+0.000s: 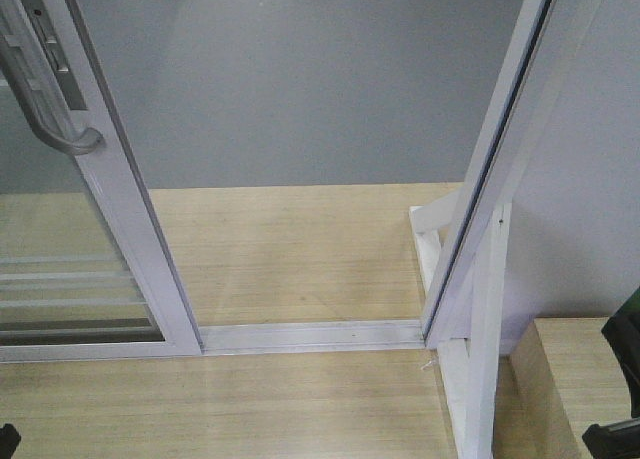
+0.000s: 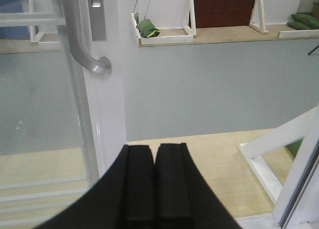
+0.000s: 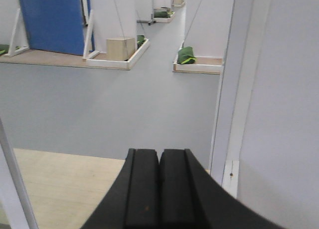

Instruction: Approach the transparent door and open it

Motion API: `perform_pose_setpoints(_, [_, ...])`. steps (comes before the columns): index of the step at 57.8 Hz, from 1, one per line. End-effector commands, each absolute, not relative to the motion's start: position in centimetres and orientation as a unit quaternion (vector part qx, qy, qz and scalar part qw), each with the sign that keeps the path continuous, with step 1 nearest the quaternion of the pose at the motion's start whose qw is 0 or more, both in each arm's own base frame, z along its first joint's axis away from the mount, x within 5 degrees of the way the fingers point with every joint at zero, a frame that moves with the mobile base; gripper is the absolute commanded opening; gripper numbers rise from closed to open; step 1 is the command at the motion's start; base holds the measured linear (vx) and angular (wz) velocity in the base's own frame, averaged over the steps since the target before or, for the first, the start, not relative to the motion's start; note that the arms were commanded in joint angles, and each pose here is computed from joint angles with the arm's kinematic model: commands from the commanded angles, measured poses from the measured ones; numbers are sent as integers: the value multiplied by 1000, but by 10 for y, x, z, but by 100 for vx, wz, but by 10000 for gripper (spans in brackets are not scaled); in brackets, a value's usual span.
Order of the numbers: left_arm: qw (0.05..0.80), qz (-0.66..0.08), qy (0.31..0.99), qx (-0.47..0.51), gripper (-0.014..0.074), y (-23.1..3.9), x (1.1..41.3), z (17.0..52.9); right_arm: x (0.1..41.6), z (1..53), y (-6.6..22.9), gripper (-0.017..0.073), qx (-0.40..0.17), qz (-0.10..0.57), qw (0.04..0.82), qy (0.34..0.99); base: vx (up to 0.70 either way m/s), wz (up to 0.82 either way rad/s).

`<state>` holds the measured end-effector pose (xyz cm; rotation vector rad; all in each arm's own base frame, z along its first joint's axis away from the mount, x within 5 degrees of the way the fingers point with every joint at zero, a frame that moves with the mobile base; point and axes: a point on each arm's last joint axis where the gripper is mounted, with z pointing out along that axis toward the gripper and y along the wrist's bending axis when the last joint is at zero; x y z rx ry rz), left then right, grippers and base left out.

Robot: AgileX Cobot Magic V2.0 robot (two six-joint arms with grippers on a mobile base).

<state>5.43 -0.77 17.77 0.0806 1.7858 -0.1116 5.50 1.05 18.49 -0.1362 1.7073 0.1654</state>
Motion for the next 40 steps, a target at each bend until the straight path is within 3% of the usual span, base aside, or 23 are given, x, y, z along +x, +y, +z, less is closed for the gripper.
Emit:
perform_pose_setpoints(1, [659,-57,750,27,-6,-8,55,183,55,192,9,-4,-48,64,689,721,0,0])
perform_pose_setpoints(40, [659,-47,749,34,-6,-7,55,183,55,192,8,-4,-50,57,689,721,0,0])
